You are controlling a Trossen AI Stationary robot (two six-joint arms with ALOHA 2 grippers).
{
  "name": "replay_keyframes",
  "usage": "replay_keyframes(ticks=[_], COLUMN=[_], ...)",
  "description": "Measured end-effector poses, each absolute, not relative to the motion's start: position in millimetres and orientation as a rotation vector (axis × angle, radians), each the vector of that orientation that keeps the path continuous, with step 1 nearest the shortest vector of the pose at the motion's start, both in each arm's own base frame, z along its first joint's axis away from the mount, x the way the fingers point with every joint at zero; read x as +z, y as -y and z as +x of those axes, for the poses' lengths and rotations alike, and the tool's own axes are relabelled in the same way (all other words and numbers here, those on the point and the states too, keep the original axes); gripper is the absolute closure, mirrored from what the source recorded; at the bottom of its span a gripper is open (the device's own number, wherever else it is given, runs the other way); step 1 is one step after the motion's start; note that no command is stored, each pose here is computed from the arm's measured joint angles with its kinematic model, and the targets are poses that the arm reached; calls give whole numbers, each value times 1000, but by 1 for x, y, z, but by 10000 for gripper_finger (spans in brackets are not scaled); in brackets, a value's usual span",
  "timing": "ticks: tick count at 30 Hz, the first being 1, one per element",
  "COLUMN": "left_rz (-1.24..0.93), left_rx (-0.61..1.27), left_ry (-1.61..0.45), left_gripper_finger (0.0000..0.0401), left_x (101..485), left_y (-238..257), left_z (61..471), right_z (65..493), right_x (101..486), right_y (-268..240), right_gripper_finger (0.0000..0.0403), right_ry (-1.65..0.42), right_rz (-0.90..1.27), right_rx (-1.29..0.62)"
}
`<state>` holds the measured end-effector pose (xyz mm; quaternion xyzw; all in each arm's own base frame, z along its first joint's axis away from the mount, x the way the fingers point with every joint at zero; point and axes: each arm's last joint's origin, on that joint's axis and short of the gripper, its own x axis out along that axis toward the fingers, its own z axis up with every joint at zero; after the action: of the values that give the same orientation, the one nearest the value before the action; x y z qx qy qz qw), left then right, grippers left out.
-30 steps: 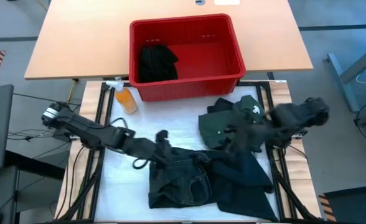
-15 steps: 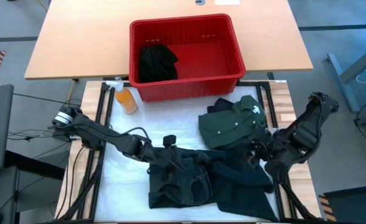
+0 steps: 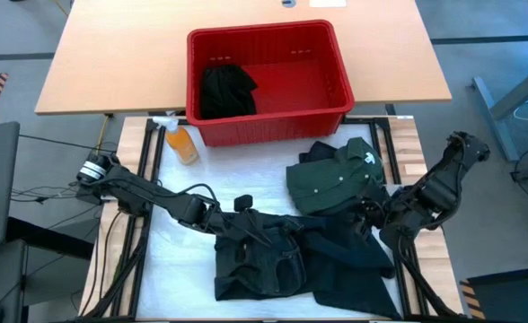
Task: Fold Laundry from Bin
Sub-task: Fold the blue pants from the red laundry bin
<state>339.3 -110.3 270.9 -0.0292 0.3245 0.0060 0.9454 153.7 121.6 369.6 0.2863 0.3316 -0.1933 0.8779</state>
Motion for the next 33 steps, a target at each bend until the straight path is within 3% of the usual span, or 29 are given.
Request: replay_keyframes(ticks=[6, 11, 14, 20, 27, 33], left_rz=[-65, -32, -71, -245, -511, -608], left_rx=[-95, -229, -253, -246, -272, -218], left_ry=[-513, -327, -251, 56, 517, 587], left_gripper_finger=[392, 394, 394, 394, 394, 394], left_x=[319, 383, 396, 358, 269, 242], left_y=[113, 107, 99, 93, 84, 80], left_z=[312, 248, 210, 163, 137, 134], right_z=[165, 184, 201, 244, 297, 342], right_x=[375, 375, 363, 316, 281, 278], right_y=[-128, -133, -136, -149, -147, -133], right_gripper_finger=[145, 145, 146, 154, 158, 158], right_ry=[-639, -587, -599, -563, -402, -158], right_rz=[571, 541, 515, 414, 247, 298], right_rx=[-314, -270, -212, -70, -62, 27])
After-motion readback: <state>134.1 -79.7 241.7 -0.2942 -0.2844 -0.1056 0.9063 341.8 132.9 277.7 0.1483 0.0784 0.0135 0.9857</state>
